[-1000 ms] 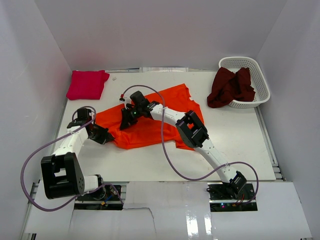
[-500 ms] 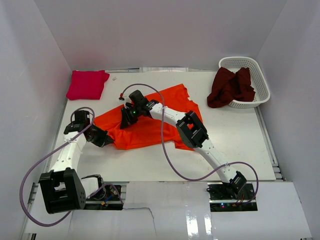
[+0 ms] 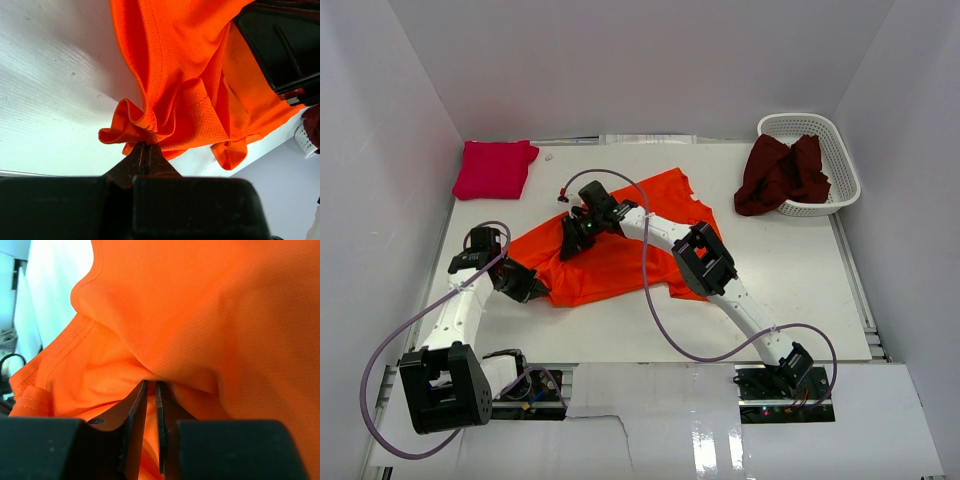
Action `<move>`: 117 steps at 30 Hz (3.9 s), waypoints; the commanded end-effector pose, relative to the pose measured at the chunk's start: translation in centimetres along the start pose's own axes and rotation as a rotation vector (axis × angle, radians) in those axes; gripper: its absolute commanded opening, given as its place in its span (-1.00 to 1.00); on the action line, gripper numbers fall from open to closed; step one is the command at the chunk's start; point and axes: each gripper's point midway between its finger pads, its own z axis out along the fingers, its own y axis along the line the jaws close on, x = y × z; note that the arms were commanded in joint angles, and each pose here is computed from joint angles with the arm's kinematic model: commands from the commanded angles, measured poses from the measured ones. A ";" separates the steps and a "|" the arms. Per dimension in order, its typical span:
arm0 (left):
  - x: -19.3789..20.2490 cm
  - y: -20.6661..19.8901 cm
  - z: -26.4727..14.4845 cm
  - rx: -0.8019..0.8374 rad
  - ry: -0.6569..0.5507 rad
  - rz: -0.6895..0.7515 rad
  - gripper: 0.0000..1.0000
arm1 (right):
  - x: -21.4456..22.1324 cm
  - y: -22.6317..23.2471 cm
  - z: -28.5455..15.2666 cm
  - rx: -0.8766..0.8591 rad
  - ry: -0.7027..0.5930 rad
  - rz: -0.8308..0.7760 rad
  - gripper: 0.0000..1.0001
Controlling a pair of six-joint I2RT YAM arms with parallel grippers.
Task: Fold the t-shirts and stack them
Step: Grap the side of the flattened tshirt closest away from the robot with both arms
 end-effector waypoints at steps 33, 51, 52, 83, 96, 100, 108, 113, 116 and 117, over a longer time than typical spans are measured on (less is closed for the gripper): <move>-10.6 -6.0 0.6 0.099 -0.208 0.094 0.37 | -8.2 -6.0 -22.8 0.566 -0.261 -0.090 -0.39; -16.5 -6.1 3.8 -0.057 -0.287 0.064 0.21 | -4.6 -18.1 -28.1 0.870 -0.182 0.061 -0.85; -16.5 -6.0 4.1 -0.062 -0.280 0.065 0.21 | -4.0 -18.7 -28.0 0.873 -0.169 0.073 -0.85; -24.2 -19.5 16.1 0.020 -0.203 0.375 0.19 | 3.1 -27.7 -34.1 0.950 -0.121 0.402 -0.84; -22.6 -23.1 13.8 0.135 -0.154 0.427 0.25 | -4.4 -23.3 -36.0 0.811 -0.337 0.269 -0.30; -22.5 -25.1 9.7 0.188 -0.210 0.462 0.29 | -6.6 -18.6 -34.7 0.674 -0.383 0.176 -0.25; -20.3 -26.6 2.4 0.269 -0.268 0.516 0.33 | -7.7 -10.4 -26.7 0.432 -0.332 0.024 -0.22; -17.9 -25.3 0.6 0.282 -0.224 0.552 0.33 | -7.3 -8.4 -19.1 0.214 -0.239 0.056 -0.22; -16.1 -23.3 1.1 0.263 -0.169 0.546 0.33 | -7.2 -7.9 -15.9 0.156 -0.228 0.074 -0.23; -15.7 -22.5 1.4 0.251 -0.158 0.543 0.33 | -7.1 -7.7 -14.9 0.145 -0.222 0.074 -0.24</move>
